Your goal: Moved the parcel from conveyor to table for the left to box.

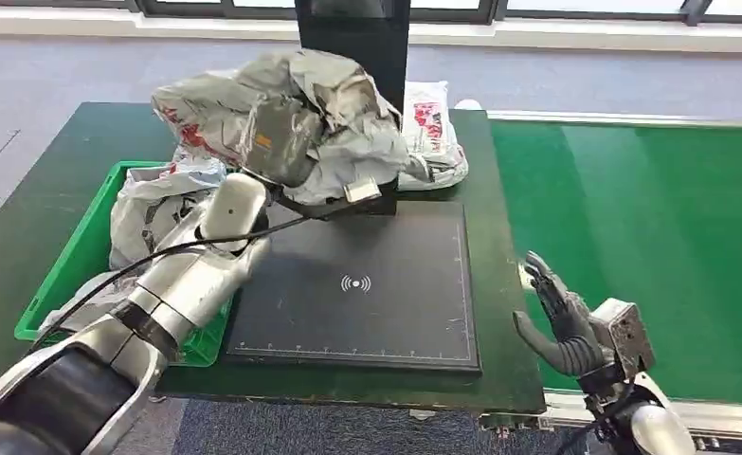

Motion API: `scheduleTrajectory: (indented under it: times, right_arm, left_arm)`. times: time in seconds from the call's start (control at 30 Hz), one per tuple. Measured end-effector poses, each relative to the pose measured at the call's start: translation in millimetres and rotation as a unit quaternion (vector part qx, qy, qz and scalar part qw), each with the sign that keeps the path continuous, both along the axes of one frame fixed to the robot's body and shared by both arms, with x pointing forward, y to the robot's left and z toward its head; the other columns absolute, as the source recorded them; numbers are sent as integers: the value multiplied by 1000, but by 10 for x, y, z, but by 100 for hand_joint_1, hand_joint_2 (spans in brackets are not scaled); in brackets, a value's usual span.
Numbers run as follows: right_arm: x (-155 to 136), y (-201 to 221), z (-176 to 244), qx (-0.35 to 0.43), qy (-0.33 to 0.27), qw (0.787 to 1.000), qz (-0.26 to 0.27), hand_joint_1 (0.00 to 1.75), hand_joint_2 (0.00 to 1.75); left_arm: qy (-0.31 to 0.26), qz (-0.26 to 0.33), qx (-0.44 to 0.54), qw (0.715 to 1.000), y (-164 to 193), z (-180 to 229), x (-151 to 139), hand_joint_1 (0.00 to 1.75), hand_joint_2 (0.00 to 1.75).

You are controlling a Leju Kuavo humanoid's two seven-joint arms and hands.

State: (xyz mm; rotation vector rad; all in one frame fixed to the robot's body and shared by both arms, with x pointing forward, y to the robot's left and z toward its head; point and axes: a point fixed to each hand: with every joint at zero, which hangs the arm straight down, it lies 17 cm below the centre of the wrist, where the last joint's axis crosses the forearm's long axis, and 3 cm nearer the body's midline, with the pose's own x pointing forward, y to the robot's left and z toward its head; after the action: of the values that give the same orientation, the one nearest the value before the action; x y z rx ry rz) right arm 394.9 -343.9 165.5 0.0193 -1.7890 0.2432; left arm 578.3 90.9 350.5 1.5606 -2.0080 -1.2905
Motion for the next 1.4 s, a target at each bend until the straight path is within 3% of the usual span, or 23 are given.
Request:
scheduleTrajectory:
  times: [0.13,0.3,0.47,0.57,0.67,0.77,1.0,1.17,1.4]
  right_arm:
    - [-283,-265,-45,13,9,1000,-21,0,175]
    - [-366,-617,-148,-5,21,996,-89,0,175]
    - [-603,-829,-106,-6,18,989,-143,0,175]
    - [-670,-953,-88,-5,14,985,-170,0,175]
    - [-691,-1053,30,-10,-21,982,-187,0,175]
    - [-672,-1056,12,-11,-20,982,-187,0,175]
    - [-620,-956,-42,14,-10,981,-194,0,175]
    - [-495,-841,17,36,-10,983,-180,0,175]
    - [-517,-568,12,28,0,990,-141,0,175]
  left_arm:
    - [-55,17,-14,998,-43,607,-25,175,175]
    - [-113,44,-41,992,-30,1388,-98,175,175]
    - [-163,122,-83,975,518,2261,-114,175,175]
    - [-183,150,-85,968,781,2485,-122,175,175]
    - [-178,186,-75,963,1045,2554,-51,175,175]
    - [-171,217,-60,959,1306,2559,33,175,175]
    - [-159,296,-20,942,2301,2421,189,175,175]
    - [-157,350,4,924,3010,2387,143,175,175]
    - [-3,446,90,890,3969,1954,250,175,175]
